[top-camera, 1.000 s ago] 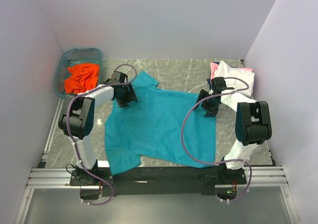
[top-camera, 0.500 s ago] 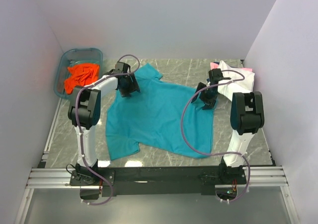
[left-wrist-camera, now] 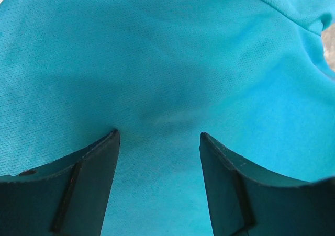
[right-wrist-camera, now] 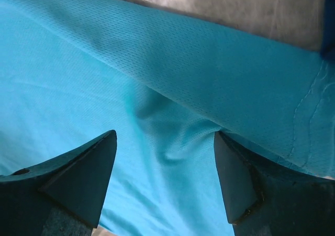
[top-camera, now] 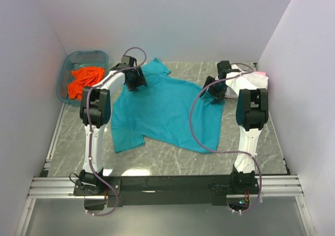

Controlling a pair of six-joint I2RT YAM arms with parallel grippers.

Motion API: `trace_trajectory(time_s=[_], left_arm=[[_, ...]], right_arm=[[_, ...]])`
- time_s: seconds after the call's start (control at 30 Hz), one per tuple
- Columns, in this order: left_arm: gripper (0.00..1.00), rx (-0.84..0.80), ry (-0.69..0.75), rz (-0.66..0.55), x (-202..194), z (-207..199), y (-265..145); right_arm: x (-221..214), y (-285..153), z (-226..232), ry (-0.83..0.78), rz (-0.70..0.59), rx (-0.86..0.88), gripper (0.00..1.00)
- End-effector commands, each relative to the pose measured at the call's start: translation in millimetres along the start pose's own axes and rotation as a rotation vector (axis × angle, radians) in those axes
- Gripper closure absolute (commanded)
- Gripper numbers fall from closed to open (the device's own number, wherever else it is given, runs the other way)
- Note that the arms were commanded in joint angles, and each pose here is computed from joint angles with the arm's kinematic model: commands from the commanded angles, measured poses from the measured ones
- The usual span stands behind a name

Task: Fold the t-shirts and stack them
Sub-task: Flatten the tshirt out

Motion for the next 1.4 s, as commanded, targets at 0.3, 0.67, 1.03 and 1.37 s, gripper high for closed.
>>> trace_trajectory(time_s=[0.3, 0.67, 1.03, 1.37], left_arm=[[0.31, -0.059, 0.051, -0.059, 23.5, -21.7, -18.3], [0.31, -0.105, 0.044, -0.222, 21.5, -27.6, -116.1], [0.35, 0.185, -0.100, -0.283, -65.8, 79.8, -166.1], [0.42, 0.302, -0.368, -0.315, -143.6, 172.9, -211.4]], right_arm=[[29.1, -28.6, 19.4, -0.035, -0.054, 0.054, 0.19], [24.6, -63.1, 41.5, -0.057, -0.117, 0.185, 0.21], [-5.4, -85.0, 36.9, -0.080, -0.133, 0.163, 0.24], [-35.1, -101.1, 31.2, -0.117, -0.148, 0.134, 0.24]])
Point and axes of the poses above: each gripper's point midway between its finger pads, its own y axis out along the fingers, its own z axis along the line the jaws close on, x = y × z, the point moved 5 cm from there along -y, back along the fingers, and after that the axes turned 15 degrees about -y, right-handed, at the moved point
